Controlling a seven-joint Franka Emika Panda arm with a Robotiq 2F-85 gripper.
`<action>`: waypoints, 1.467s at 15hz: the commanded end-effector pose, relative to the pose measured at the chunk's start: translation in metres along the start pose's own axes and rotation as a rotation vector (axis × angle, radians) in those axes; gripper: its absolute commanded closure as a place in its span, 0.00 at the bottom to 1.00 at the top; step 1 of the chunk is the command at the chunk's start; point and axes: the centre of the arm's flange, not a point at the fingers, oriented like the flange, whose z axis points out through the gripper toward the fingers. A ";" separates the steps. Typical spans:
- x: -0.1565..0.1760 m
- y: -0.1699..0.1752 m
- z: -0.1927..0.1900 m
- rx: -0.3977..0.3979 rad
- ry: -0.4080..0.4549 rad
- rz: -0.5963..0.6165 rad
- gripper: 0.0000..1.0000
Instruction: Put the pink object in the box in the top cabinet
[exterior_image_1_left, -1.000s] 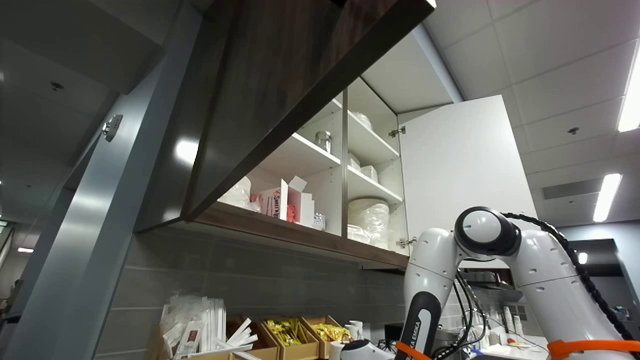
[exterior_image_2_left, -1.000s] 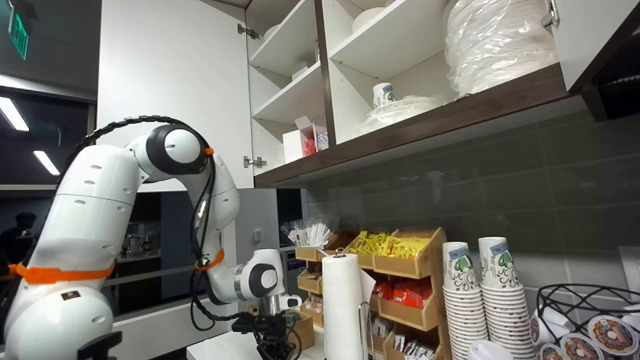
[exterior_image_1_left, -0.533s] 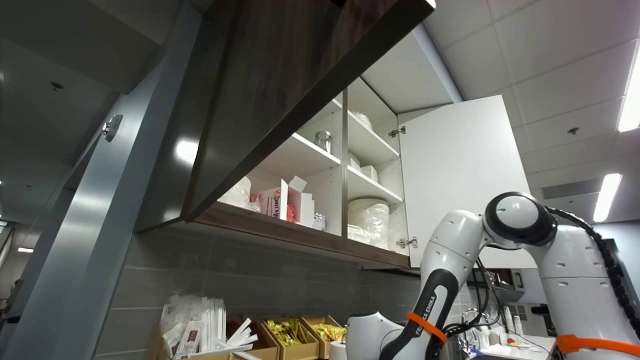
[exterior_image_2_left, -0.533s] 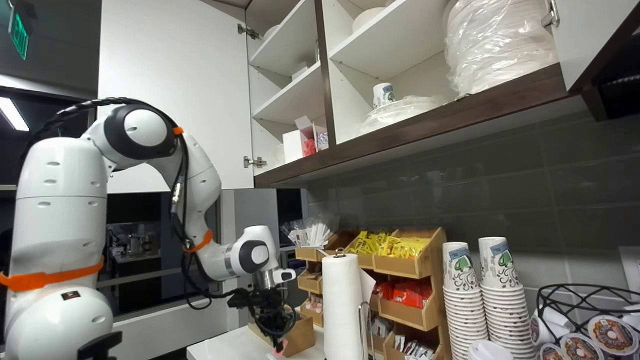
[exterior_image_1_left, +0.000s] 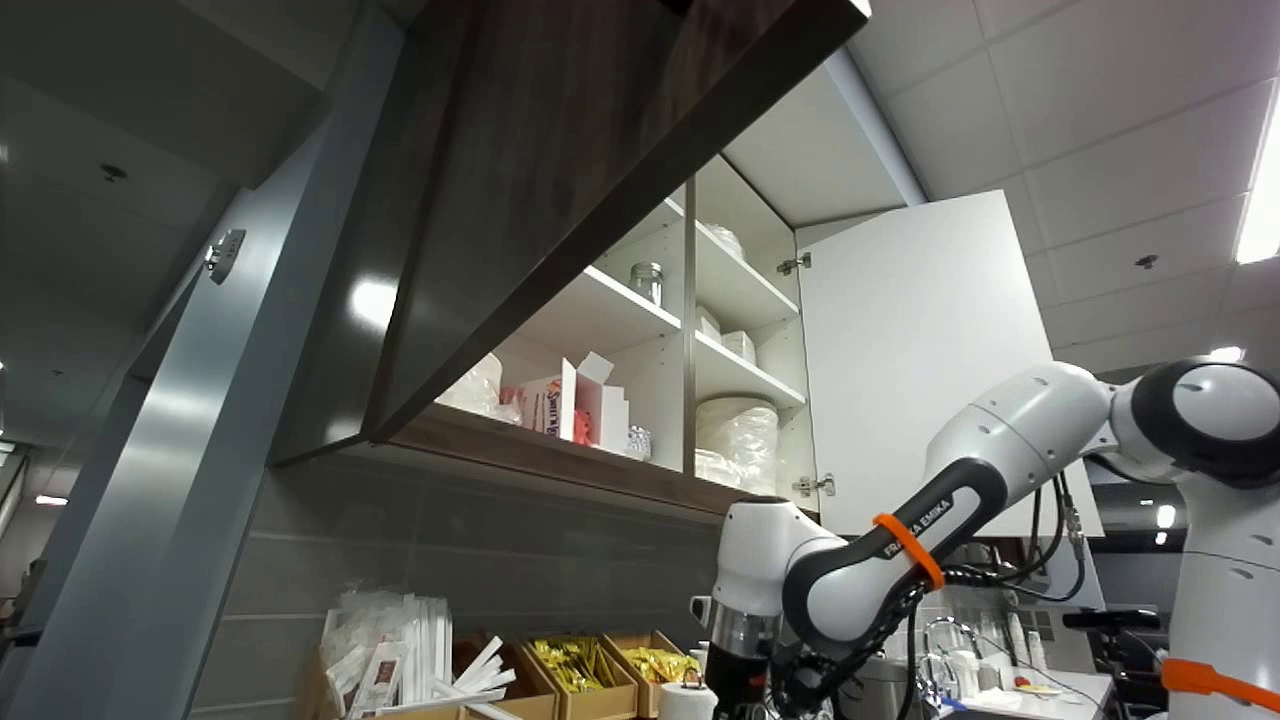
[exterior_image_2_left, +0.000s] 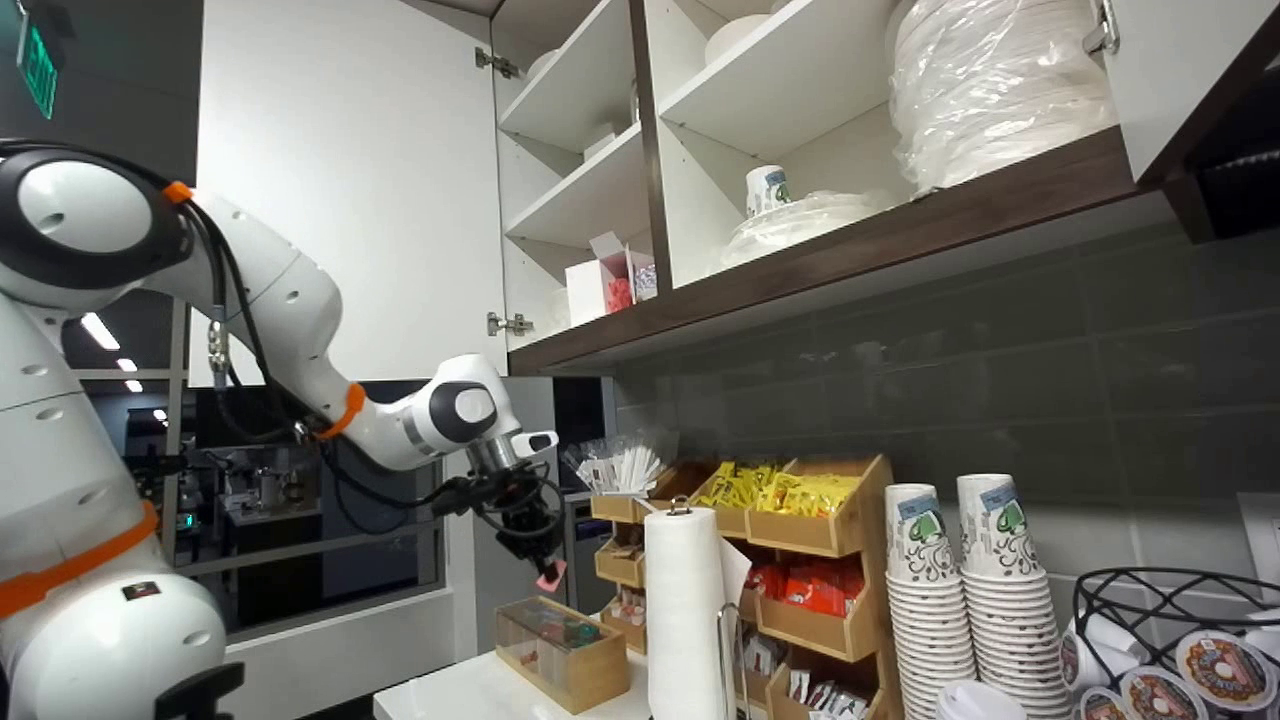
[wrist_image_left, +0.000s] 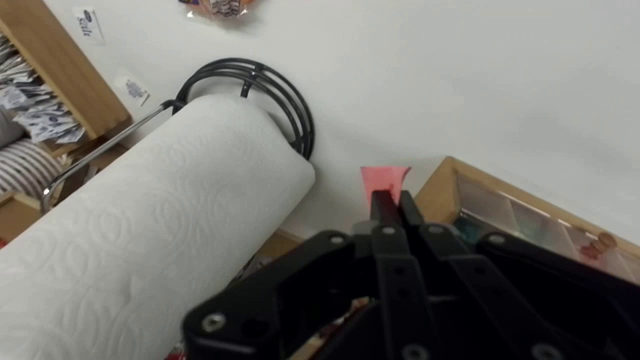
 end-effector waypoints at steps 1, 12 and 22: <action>-0.001 0.012 -0.069 -0.003 0.095 0.035 0.99; 0.016 0.037 -0.163 0.003 0.298 0.130 0.96; 0.016 0.037 -0.162 0.003 0.296 0.130 0.96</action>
